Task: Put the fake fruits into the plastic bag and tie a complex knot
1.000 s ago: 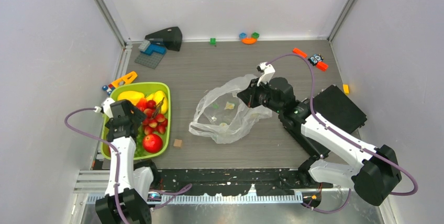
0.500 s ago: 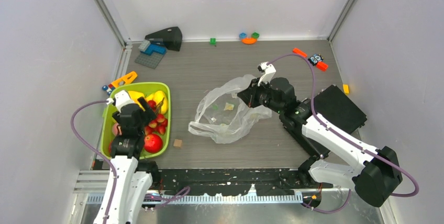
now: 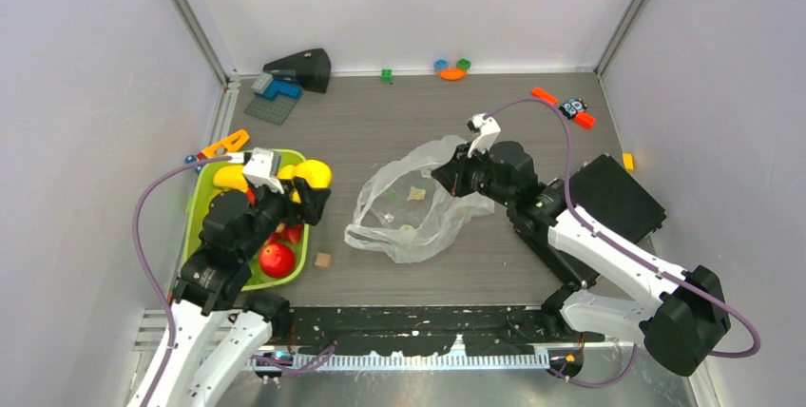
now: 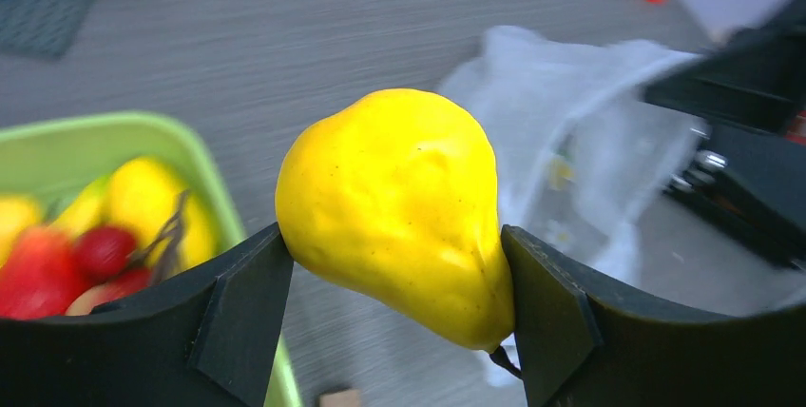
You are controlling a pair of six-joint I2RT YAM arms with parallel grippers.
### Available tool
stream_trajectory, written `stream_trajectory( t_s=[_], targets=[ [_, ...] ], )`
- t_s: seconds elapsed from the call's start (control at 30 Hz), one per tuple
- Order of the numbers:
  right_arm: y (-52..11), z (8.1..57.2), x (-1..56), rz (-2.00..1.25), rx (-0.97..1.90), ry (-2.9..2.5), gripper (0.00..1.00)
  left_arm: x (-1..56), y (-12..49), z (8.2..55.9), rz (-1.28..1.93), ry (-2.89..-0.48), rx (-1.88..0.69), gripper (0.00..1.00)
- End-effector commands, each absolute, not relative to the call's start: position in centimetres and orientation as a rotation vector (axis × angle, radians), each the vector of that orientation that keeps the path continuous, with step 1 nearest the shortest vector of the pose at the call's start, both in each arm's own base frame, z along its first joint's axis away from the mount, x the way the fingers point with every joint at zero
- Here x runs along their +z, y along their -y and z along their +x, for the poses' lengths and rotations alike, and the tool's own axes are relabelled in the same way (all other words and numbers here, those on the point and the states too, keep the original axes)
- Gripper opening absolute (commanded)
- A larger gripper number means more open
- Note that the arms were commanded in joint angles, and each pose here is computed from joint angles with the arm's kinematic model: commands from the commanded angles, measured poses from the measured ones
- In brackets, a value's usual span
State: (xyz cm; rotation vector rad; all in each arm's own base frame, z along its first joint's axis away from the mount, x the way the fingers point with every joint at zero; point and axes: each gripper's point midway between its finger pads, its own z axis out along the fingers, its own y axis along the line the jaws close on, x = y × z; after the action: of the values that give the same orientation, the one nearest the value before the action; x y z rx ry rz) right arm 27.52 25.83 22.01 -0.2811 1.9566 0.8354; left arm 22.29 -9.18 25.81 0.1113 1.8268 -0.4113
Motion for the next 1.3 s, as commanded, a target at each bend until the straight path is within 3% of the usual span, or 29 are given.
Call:
stream_trajectory(
  t_s=[0.0, 0.27, 0.43, 0.73, 1.07, 1.27],
  targets=[
    [-26.3, 28.1, 24.8, -0.283, 0.850, -1.882, 0.05, 29.6, 15.2, 19.9, 0.408, -1.759, -0.675, 0.42],
    [-26.4, 27.9, 24.3, -0.286, 0.849, -1.917, 0.05, 30.2, 25.1, 16.9, 0.788, -1.769, -0.976, 0.41],
    [-26.2, 27.7, 24.6, -0.282, 0.849, -1.913, 0.05, 28.0, 28.6, 17.2, 0.822, -1.884, -1.078, 0.41],
    [-26.1, 27.5, 24.8, -0.286, 0.854, -1.910, 0.05, 22.7, 26.9, 22.6, 0.565, -2.097, -0.770, 0.38],
    [-26.4, 27.3, 24.6, -0.296, 0.866, -1.918, 0.05, 19.9, 29.6, 25.1, 0.401, -2.132, -0.842, 0.37],
    [-26.6, 27.2, 24.5, -0.297, 0.873, -1.921, 0.05, 18.4, 28.6, 27.6, 0.254, -2.130, -0.723, 0.36]
  ],
)
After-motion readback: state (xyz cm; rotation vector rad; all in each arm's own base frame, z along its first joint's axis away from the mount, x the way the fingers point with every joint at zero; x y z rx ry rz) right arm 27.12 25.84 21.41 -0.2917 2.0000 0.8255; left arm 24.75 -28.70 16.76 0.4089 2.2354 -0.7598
